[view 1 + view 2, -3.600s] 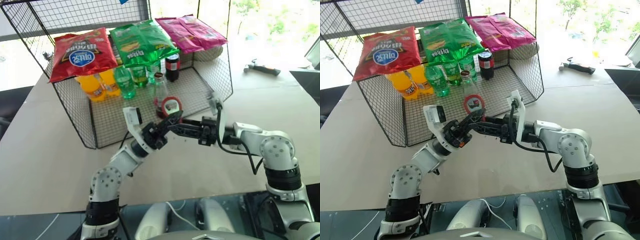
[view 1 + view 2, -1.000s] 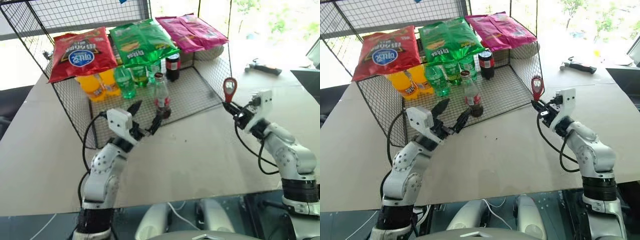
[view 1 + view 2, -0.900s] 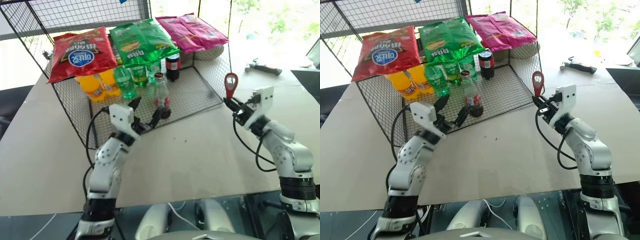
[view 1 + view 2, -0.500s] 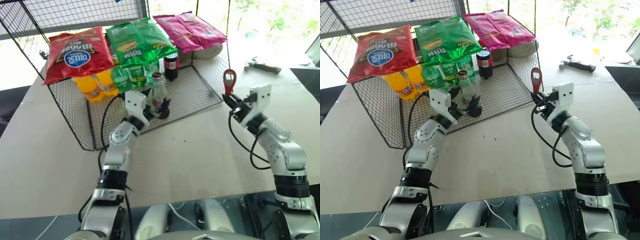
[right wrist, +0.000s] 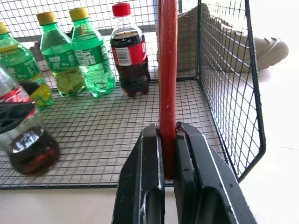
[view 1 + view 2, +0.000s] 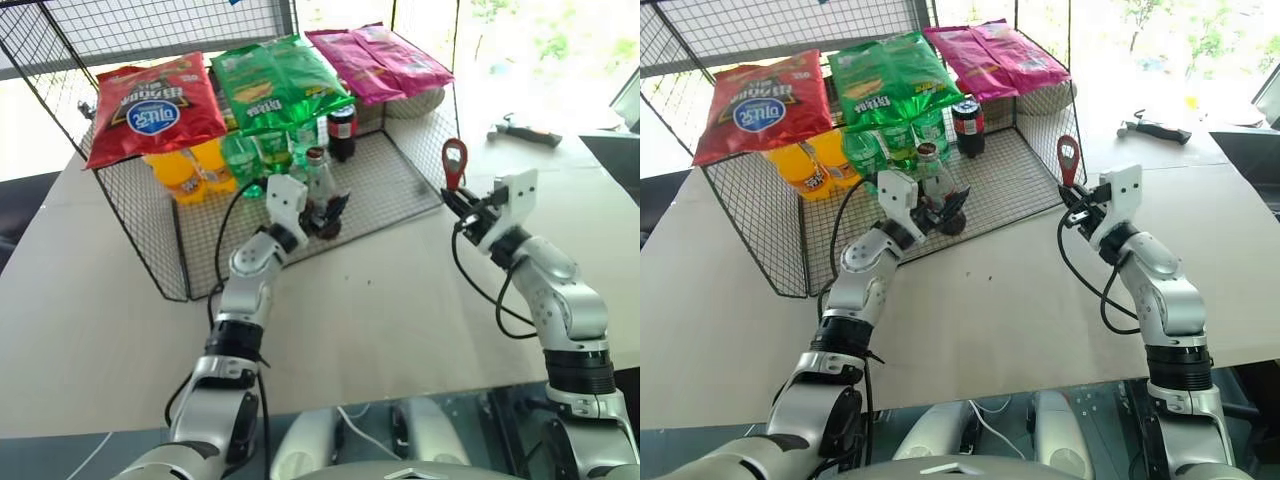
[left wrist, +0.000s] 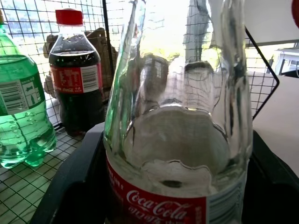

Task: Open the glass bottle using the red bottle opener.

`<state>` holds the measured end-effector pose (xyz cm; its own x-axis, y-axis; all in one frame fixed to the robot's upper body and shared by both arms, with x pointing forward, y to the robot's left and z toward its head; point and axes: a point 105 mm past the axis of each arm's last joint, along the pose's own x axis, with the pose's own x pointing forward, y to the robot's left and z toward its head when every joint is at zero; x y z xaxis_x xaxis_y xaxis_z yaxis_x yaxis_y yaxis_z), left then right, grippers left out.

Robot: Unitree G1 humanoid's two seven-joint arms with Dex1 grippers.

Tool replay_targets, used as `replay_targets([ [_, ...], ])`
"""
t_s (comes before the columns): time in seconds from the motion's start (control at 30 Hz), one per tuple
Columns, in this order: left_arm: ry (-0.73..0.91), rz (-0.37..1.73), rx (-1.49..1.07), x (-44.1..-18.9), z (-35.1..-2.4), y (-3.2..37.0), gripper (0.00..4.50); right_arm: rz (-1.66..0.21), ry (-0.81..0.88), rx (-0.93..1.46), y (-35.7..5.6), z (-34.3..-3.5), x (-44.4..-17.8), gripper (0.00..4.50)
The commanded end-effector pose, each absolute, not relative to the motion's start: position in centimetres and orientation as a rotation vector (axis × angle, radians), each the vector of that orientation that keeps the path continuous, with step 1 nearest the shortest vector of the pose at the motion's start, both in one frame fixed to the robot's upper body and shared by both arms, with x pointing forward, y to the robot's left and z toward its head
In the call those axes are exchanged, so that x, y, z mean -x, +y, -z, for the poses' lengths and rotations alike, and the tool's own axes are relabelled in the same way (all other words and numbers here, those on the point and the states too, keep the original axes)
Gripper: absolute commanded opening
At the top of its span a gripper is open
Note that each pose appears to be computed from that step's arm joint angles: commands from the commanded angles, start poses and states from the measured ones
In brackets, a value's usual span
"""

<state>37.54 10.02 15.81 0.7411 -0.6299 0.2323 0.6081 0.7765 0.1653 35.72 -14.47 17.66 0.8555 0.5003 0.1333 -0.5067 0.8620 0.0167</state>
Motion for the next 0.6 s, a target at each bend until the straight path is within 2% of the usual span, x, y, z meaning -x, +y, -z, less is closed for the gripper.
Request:
replay_targets([
  [0.03,-0.355,0.783,-0.064,-35.2,-18.5,8.8,2.70,-0.502,-0.224,-0.025,-15.1,-20.1,-35.7,0.00],
  [0.17,-0.313,0.902,-0.065,-32.0,-18.2,7.9,2.70,-0.473,-0.249,-0.018,-15.8,-20.7,-36.0,0.00],
  [0.23,-0.287,0.914,-0.077,-31.2,-17.6,8.1,2.70,-0.469,-0.256,-0.017,-15.9,-20.9,-36.1,0.00],
  [0.6,-0.269,0.889,-0.048,-30.5,-15.2,8.2,2.70,-0.485,-0.278,-0.034,-15.5,-21.8,-36.4,0.00],
])
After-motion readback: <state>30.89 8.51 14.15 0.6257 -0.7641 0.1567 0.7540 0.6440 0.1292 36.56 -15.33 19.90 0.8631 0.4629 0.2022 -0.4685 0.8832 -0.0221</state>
